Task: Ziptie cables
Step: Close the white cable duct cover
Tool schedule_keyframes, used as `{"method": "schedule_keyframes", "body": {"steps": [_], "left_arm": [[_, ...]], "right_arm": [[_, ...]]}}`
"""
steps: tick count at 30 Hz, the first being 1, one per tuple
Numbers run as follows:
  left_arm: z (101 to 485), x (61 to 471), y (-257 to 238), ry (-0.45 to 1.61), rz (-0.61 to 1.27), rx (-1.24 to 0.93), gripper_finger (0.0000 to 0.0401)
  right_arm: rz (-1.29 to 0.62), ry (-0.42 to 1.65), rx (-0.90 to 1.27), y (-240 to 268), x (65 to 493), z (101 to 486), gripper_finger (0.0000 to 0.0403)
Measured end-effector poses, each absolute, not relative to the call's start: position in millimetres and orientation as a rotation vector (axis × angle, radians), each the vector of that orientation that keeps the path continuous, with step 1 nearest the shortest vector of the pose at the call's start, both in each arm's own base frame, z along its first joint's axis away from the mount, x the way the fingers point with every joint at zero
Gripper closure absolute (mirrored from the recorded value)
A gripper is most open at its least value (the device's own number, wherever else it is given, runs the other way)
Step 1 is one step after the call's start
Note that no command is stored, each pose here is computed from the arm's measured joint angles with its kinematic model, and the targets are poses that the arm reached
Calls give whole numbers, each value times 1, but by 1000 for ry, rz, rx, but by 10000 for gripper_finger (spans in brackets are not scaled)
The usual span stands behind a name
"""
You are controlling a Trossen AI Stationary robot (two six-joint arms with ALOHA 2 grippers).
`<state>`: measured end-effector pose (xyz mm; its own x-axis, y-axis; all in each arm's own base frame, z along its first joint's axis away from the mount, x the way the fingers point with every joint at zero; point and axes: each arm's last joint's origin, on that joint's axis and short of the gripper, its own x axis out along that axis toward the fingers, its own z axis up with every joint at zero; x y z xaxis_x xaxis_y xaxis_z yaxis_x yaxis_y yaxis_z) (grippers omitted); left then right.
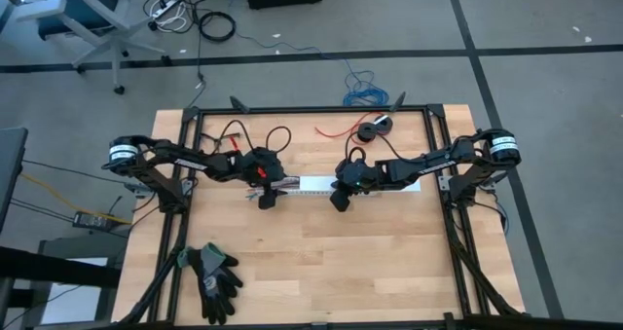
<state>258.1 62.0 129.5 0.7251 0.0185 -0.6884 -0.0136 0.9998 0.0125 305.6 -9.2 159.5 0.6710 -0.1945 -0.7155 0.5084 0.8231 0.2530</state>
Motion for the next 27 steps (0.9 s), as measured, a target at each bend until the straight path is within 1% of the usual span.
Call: {"method": "schedule_keyframes", "body": {"steps": [3, 11, 17, 21, 27], "left_arm": [[126, 255, 62, 760, 33, 11, 121], [113, 240, 58, 652, 75, -10, 123], [113, 239, 58, 642, 73, 1, 149], [113, 239, 58, 640, 76, 2, 157], [113, 239, 58, 639, 77, 0, 156]], "right_arm": [[-412, 736, 461, -9, 306, 159, 403], [-411, 733, 462, -9, 306, 160, 403], [-377, 707, 422, -6, 307, 164, 403], [-375, 724, 408, 1, 297, 177, 403], [-470, 758, 388, 12, 264, 205, 403]]}}
